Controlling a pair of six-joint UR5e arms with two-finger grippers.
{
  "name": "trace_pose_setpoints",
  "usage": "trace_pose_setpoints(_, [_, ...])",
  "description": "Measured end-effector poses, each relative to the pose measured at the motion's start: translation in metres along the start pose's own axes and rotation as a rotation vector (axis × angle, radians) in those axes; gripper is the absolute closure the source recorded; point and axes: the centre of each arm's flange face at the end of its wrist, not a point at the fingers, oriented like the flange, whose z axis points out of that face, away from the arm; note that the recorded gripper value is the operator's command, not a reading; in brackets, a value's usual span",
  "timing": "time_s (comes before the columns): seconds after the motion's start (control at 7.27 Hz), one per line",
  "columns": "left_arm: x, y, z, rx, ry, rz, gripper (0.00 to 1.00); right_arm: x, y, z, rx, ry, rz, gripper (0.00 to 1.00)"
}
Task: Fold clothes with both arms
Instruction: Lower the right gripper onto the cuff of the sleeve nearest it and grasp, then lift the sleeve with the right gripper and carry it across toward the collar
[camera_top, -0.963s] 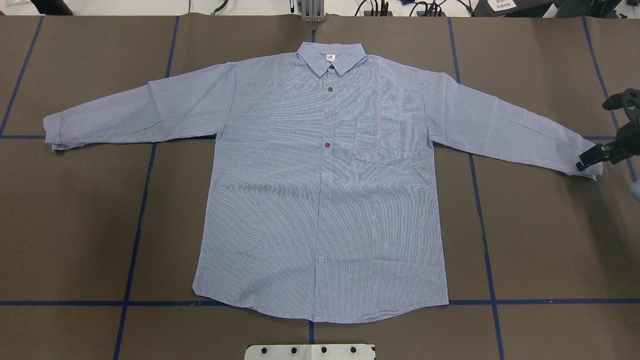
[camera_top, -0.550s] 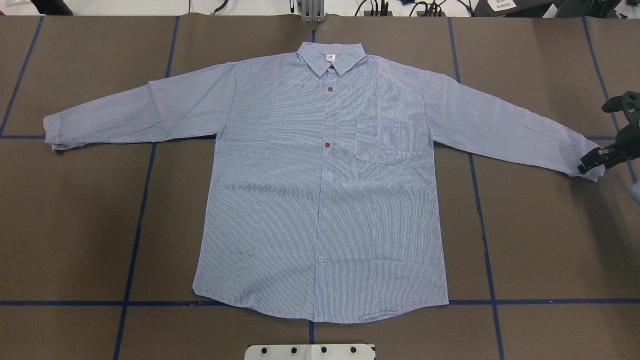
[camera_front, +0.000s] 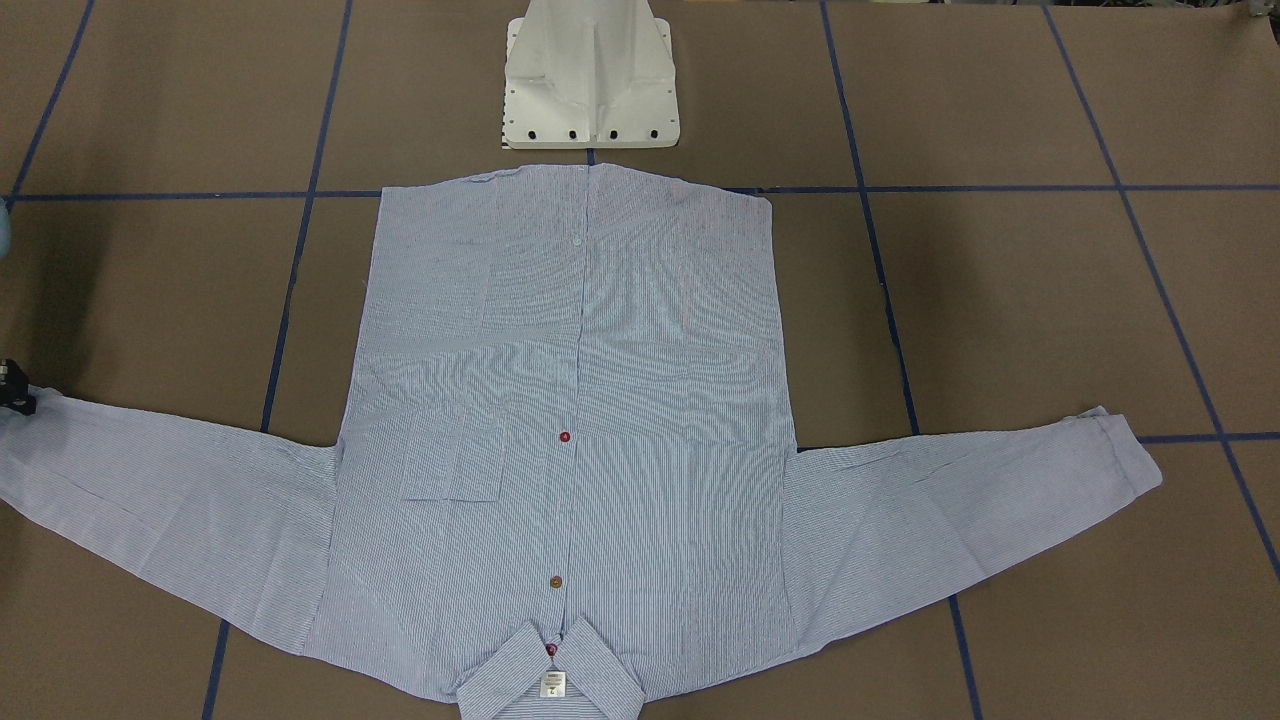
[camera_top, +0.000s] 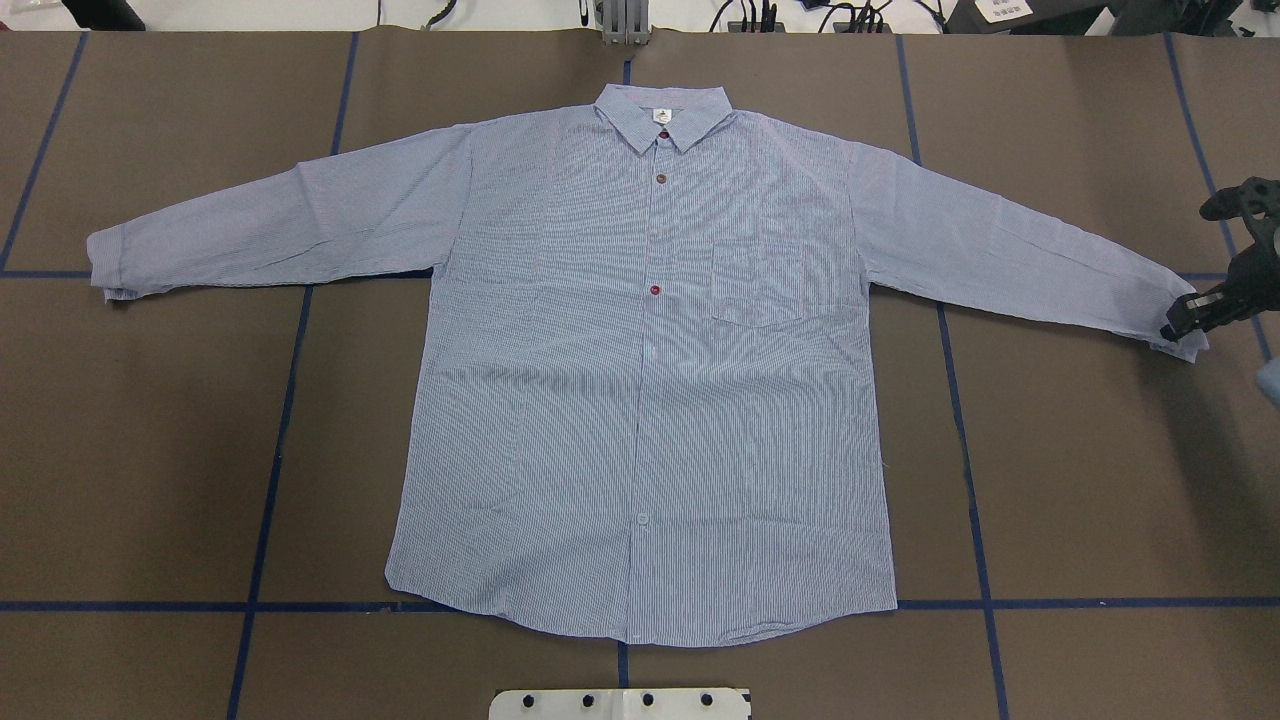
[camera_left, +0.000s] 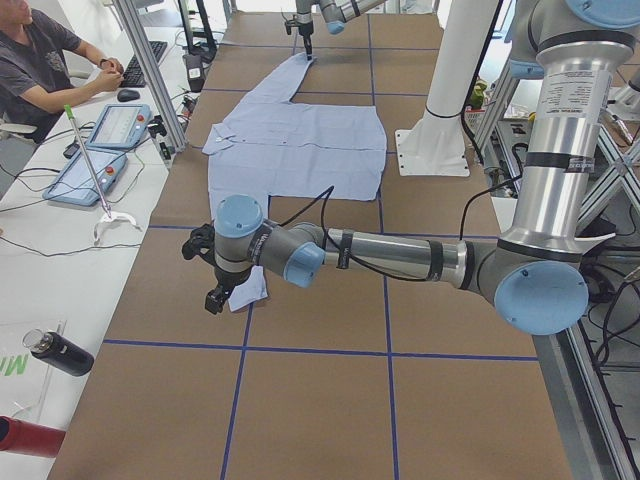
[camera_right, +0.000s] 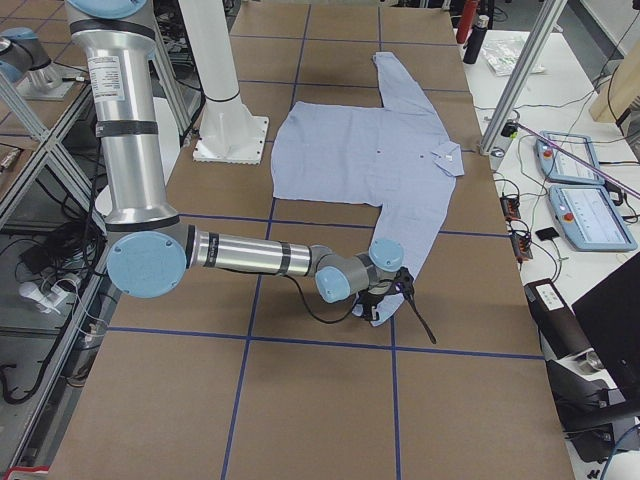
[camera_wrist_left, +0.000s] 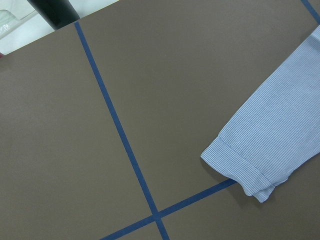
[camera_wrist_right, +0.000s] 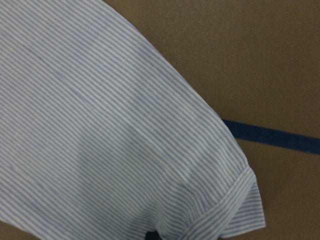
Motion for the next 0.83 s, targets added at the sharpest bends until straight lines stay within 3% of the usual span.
trace_pose_setpoints(0.28, [-0.001,-0.001,0.001,-0.001,0.0,-0.002,0.0,-0.009,-0.005,-0.007,0.012,-0.016,-0.014,0.86])
trace_pose_setpoints(0.41, [-0.001,-0.001,0.001,-0.001,0.0,-0.003,0.0,-0.015,-0.007,-0.013,0.022,-0.027,-0.024,1.0])
trace_pose_setpoints(0.83, [-0.001,-0.004,0.001,0.0,0.0,-0.003,0.0,-0.059,-0.017,-0.066,0.13,-0.062,-0.113,1.0])
